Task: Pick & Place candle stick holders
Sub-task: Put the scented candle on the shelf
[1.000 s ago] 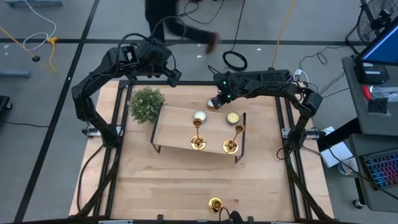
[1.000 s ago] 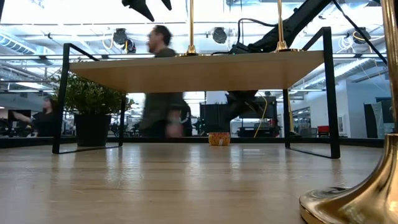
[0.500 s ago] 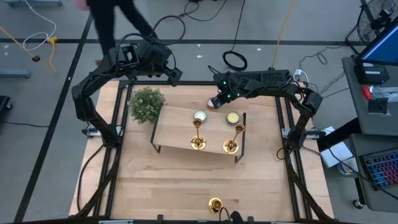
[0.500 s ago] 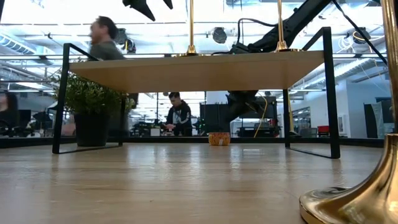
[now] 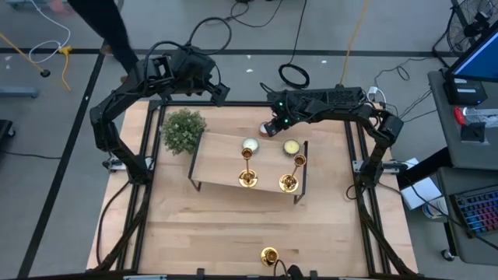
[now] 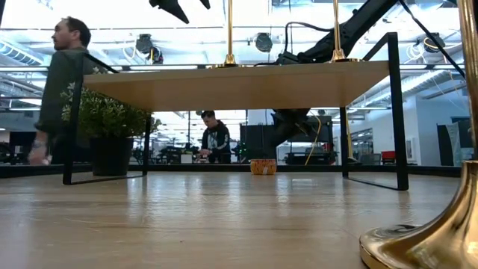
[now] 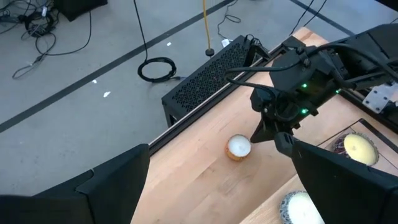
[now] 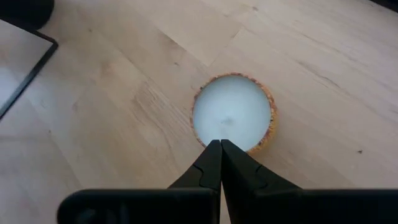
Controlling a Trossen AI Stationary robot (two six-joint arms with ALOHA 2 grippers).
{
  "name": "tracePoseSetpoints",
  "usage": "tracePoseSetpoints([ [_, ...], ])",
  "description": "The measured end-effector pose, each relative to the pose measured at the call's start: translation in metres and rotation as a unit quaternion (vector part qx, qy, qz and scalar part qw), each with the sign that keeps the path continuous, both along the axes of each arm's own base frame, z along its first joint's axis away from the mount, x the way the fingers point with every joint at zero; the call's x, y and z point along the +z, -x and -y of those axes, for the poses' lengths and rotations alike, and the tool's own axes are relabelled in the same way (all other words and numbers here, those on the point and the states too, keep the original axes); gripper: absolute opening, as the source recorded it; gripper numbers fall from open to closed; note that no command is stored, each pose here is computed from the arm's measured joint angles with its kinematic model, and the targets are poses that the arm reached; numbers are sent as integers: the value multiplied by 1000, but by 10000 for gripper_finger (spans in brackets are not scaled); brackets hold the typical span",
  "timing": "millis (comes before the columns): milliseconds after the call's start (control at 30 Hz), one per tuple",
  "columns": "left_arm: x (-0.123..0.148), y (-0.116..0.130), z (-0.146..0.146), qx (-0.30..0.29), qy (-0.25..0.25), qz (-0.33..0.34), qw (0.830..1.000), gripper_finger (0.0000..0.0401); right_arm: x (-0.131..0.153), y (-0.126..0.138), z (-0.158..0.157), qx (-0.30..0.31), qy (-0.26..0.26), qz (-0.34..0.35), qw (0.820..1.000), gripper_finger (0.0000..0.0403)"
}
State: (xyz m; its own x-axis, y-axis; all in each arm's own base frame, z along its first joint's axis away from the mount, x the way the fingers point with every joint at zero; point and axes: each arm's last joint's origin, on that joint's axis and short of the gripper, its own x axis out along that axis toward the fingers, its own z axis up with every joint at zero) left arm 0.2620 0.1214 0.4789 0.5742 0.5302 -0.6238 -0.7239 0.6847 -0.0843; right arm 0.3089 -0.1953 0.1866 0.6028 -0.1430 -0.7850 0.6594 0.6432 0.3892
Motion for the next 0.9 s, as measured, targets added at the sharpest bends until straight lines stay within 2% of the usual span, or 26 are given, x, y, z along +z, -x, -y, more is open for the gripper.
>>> tracePoseSetpoints([
  [200, 0, 0, 0, -1, 1, 1, 1000, 397, -13, -9, 4, 9, -16, -31, 999, 0],
  [433, 0, -1, 3, -2, 5, 4, 1000, 397, -2, -26, 7, 14, 15, -17, 1000, 0],
  [900, 0, -3, 7, -8, 6, 4, 1000, 397, -5, -20, 8, -4, 14, -58, 998, 0],
])
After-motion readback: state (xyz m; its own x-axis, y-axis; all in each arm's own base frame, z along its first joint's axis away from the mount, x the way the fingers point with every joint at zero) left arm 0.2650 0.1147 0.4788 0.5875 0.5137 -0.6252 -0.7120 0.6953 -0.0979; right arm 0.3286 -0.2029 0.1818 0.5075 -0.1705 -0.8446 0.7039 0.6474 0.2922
